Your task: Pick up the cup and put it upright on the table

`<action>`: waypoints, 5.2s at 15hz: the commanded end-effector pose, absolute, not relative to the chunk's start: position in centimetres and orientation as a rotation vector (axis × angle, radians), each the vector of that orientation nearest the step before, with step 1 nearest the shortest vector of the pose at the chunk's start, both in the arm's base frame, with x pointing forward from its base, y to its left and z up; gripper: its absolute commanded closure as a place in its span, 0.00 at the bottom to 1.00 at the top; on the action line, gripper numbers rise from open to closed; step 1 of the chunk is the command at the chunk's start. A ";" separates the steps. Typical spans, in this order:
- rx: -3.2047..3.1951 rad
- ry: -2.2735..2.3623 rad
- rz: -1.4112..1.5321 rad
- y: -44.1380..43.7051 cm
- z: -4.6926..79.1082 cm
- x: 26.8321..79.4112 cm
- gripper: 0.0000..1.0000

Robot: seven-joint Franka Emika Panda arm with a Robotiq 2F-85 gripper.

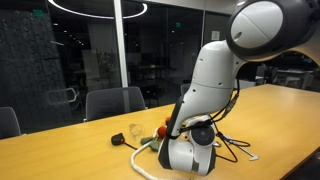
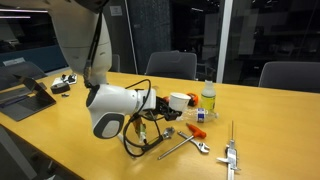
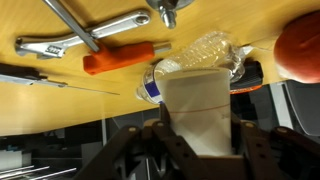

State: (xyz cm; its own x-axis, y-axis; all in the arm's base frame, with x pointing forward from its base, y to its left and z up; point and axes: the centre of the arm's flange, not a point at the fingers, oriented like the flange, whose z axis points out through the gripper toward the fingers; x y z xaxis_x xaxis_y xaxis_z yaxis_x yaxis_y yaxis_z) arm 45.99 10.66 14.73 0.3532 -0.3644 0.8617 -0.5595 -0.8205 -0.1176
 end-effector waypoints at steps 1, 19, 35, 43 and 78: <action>2.282 -0.852 1.463 12.0 13.1 46.4 0.74; 2.200 -0.756 1.397 14.2 9.4 49.4 0.74; 2.209 -0.649 1.396 16.0 8.7 52.0 0.74; 2.222 -0.644 1.394 16.4 8.3 52.4 0.26; 2.770 -0.407 0.609 20.7 29.5 36.8 0.00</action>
State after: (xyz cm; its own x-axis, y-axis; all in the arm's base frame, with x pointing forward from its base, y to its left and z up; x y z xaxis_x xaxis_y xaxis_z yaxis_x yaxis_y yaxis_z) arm 39.92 21.48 22.83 0.8069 -0.2302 0.5440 -0.4120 -0.8793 0.2390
